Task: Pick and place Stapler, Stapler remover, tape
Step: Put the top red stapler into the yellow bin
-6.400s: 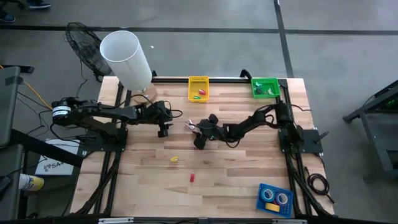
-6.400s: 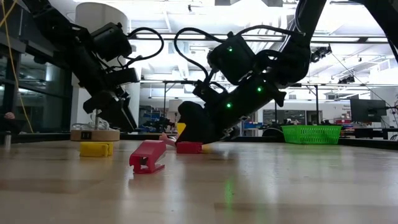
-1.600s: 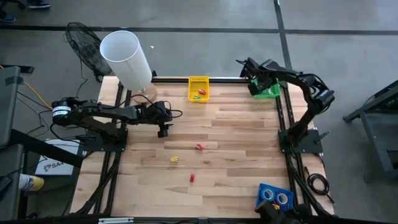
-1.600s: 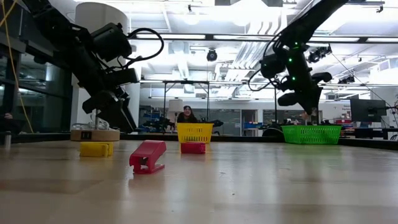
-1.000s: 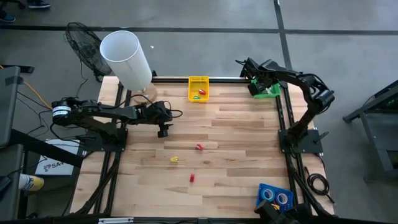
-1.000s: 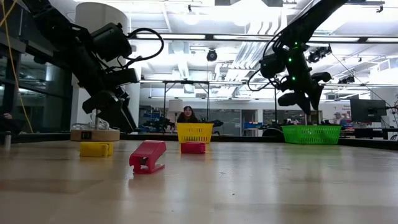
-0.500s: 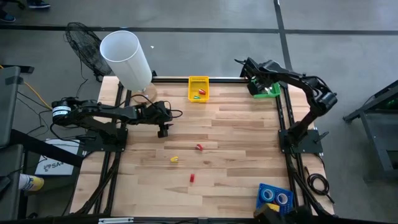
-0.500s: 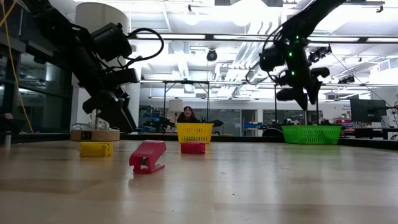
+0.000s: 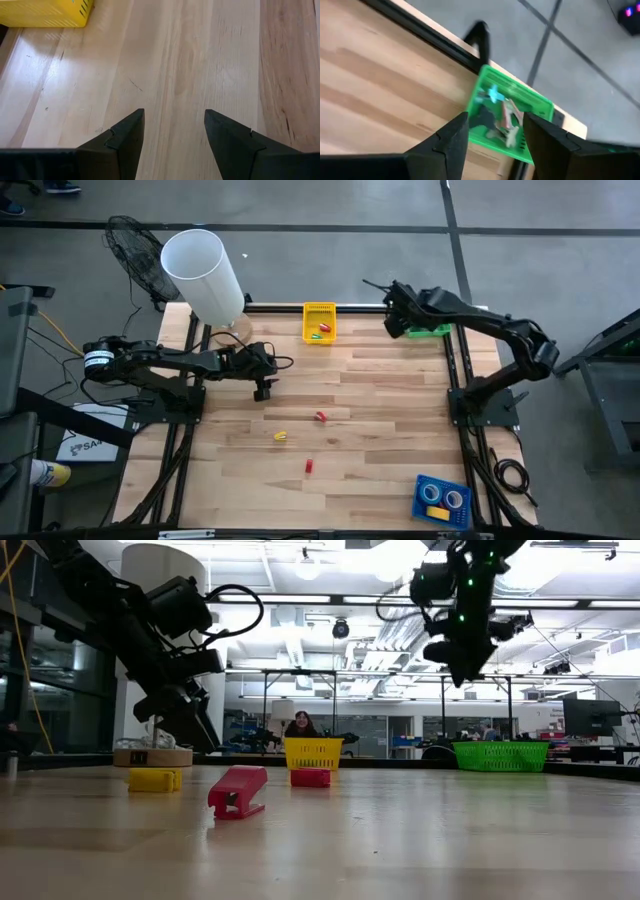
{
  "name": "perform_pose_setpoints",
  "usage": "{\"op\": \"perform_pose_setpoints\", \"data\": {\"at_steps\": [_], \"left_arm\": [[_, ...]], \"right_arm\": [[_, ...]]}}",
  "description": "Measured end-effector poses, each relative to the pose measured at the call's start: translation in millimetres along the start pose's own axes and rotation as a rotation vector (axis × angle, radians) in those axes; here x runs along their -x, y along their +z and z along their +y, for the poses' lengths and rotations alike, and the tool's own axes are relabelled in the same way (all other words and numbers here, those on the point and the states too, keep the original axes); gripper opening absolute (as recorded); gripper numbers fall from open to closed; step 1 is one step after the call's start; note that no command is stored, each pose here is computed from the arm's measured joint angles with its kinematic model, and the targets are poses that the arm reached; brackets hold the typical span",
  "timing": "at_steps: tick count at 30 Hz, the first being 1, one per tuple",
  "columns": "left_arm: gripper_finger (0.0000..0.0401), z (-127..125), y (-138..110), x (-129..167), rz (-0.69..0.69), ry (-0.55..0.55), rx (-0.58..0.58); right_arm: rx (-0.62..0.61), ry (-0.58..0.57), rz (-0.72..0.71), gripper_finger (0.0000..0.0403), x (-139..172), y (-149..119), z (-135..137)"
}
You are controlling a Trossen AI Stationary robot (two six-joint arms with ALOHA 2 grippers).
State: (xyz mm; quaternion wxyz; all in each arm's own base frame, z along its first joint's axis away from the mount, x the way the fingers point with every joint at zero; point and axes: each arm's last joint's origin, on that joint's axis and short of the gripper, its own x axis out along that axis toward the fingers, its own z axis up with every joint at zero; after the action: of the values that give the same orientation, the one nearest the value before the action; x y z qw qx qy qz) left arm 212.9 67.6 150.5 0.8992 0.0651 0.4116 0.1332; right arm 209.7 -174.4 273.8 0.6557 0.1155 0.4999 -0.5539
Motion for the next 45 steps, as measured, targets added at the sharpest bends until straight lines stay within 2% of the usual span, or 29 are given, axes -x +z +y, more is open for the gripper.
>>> {"op": "perform_pose_setpoints", "data": {"at_steps": [10, 26, 37, 45], "left_arm": [[0.0202, 0, 0, 0, -0.002, -0.004, 0.000], [0.0202, 0, 0, 0, 0.002, -0.004, 0.003], [0.0202, 0, -1, 0, 0.011, -0.007, 0.040], [0.0202, -3, -10, 1, 0.100, -0.029, 0.118]], "right_arm": [[0.132, 0.154, -0.160, 0.0177, 41, -13, 48], [0.385, 0.564, -0.419, 0.0175, 112, -50, 121], [0.540, 0.646, -0.388, 0.0175, 107, -87, 191], [0.610, 0.732, -0.396, 0.0175, 100, -119, 243]]}}
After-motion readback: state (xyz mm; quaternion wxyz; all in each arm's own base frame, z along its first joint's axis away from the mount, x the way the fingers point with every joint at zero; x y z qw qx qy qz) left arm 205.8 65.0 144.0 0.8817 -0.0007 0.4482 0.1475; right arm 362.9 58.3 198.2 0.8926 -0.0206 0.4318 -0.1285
